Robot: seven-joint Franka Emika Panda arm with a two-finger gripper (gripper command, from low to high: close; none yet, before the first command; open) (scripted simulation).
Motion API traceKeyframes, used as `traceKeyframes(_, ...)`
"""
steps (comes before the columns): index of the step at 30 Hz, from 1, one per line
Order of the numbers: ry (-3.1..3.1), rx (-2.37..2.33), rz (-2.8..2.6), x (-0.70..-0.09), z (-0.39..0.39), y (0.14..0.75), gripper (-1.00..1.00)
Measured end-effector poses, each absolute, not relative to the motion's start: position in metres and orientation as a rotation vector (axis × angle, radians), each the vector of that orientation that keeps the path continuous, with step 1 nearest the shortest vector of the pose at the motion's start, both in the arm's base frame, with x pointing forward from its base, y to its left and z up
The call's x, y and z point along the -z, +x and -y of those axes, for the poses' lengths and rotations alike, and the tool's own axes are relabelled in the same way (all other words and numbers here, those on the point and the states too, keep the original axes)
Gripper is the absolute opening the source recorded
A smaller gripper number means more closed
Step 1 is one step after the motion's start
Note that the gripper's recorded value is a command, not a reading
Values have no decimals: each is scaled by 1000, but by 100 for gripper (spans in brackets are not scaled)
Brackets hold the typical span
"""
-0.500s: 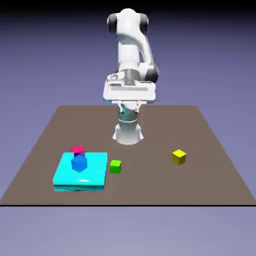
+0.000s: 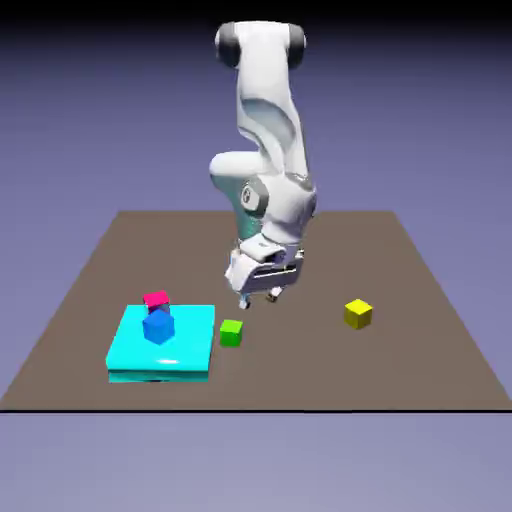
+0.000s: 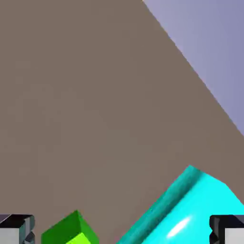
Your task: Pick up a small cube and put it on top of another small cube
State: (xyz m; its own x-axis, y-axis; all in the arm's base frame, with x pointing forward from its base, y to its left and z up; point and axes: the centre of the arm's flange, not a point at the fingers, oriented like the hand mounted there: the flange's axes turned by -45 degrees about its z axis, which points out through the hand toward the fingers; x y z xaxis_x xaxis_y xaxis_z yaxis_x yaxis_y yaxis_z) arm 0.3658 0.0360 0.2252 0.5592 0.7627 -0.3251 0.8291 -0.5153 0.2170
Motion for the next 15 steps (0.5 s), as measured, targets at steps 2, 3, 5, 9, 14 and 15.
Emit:
traceKeyframes(2,2336,417,-1425,-202,-34,355,0)
traceKeyframes(3,2275,488,-1483,-192,-33,350,0)
traceKeyframes(5,2142,620,-1596,-171,-31,339,0)
traceKeyframes(9,2052,698,-1662,-150,-24,332,0)
traceKeyframes(14,2053,698,-1663,-103,0,326,0)
traceKeyframes(15,2053,698,-1664,-100,1,326,-100)
